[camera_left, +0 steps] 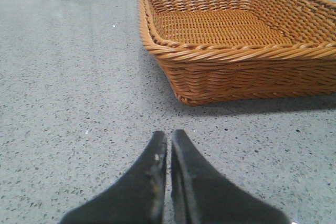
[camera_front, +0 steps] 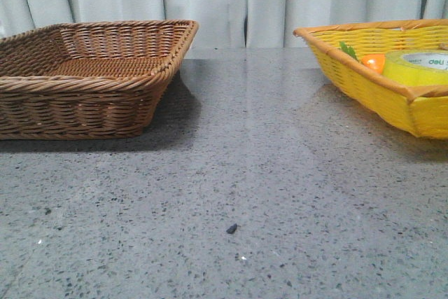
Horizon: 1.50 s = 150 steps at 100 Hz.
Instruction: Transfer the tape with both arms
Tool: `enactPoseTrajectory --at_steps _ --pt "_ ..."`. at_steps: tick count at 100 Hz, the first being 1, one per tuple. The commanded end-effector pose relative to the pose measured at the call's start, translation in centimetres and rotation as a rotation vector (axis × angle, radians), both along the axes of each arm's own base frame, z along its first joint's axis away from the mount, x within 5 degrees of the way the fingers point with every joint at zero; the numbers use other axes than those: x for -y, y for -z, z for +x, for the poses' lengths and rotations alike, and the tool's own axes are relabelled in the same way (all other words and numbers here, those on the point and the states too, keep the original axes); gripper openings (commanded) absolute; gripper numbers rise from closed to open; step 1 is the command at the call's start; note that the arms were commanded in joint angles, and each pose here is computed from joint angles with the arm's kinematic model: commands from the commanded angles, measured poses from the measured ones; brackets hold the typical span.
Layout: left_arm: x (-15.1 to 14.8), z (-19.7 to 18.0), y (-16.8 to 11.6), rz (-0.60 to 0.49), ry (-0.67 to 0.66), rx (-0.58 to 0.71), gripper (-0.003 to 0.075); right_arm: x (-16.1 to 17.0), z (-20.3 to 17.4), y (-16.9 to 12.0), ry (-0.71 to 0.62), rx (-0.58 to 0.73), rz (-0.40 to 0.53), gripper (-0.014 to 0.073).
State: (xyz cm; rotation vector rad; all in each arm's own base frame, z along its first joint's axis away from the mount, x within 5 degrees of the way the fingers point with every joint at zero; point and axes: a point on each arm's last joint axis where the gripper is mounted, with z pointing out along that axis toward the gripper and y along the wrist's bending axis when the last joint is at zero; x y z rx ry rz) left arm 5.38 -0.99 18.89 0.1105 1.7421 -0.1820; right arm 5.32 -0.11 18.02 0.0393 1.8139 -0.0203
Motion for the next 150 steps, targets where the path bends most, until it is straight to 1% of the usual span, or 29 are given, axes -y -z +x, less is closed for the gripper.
enactPoseTrajectory --at_steps 1,89,99,131,144,150 --pt "0.00 -0.07 -0.59 -0.027 -0.002 0.102 -0.0021 0.06 -0.02 0.44 0.008 0.014 -0.008 -0.0068" --pt "0.00 -0.07 -0.59 -0.027 -0.002 0.102 -0.0021 0.06 -0.02 0.44 0.008 0.014 -0.008 -0.0068" --pt "-0.05 -0.06 -0.61 0.001 -0.003 0.109 -0.0021 0.06 -0.02 0.44 0.008 0.014 -0.008 -0.0068" --pt "-0.05 -0.06 -0.61 0.000 -0.003 0.109 -0.0021 0.06 -0.02 0.44 0.008 0.014 -0.008 -0.0068" --pt "-0.05 -0.06 -0.61 0.000 -0.003 0.109 -0.0021 0.06 0.01 0.30 0.009 0.030 -0.005 -0.0068" --pt "-0.05 -0.06 -0.61 0.000 -0.003 0.109 -0.0021 0.09 0.08 -0.07 0.012 0.071 -0.007 -0.0068"
